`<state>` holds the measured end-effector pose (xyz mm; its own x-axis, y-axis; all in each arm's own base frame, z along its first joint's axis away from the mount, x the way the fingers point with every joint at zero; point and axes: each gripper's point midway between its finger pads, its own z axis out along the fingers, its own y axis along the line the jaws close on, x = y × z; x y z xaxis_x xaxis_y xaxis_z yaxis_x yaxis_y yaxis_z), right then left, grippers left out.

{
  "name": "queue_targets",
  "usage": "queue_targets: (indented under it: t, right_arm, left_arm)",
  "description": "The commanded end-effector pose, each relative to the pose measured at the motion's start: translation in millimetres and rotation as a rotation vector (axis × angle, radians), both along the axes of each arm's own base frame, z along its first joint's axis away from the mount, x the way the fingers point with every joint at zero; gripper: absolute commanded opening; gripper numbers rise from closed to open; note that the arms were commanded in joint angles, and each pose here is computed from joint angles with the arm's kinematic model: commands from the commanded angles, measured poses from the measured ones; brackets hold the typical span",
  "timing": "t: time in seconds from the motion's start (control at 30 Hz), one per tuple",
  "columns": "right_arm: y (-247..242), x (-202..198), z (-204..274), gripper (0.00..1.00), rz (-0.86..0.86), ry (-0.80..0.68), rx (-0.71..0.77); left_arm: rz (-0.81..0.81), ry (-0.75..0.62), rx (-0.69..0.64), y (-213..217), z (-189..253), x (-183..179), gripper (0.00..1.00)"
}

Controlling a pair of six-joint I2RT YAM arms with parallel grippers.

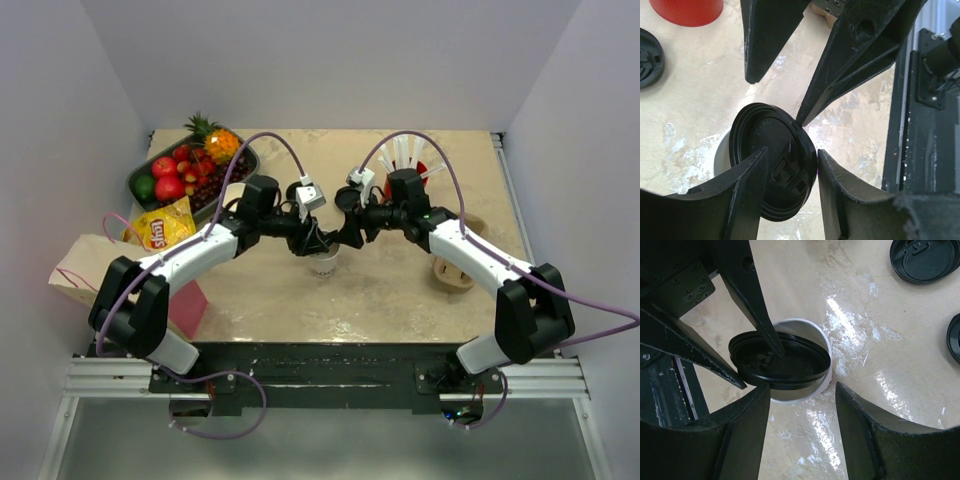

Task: Pack the takeout coffee

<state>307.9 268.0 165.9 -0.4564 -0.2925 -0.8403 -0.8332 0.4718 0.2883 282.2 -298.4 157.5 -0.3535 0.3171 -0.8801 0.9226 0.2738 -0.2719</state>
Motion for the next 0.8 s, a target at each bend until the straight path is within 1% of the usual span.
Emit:
queue_targets:
  t: [0.0, 0.13, 0.23, 0.53, 0.77]
  right_arm:
    - [8.5, 8.1, 29.9, 0.59, 0.007, -0.070, 0.053]
    - [8.3, 7.9, 31.1, 0.59, 0.008, -0.071, 0.052]
    - [6.6, 7.3, 29.9, 0.59, 0.007, -0.070, 0.045]
    - [3.1, 3.8, 37.4, 0.59, 0.005, -0.086, 0.034]
    - [-2.3, -0.2, 45.4, 0.59, 0.011, -0.097, 0.009]
  left_arm:
    - [0.019, -0.107, 0.022, -2.1, 18.5, 14.8, 0.47]
    - [0.031, -0.107, 0.025, -2.3, 22.9, 17.8, 0.44]
    - [0.009, -0.093, 0.002, -5.6, 29.0, 13.4, 0.40]
    - [-0.006, -0.050, -0.025, -6.4, 30.5, 3.2, 0.32]
    - [0.009, -0.032, -0.044, -6.1, 33.5, 0.6, 0.29]
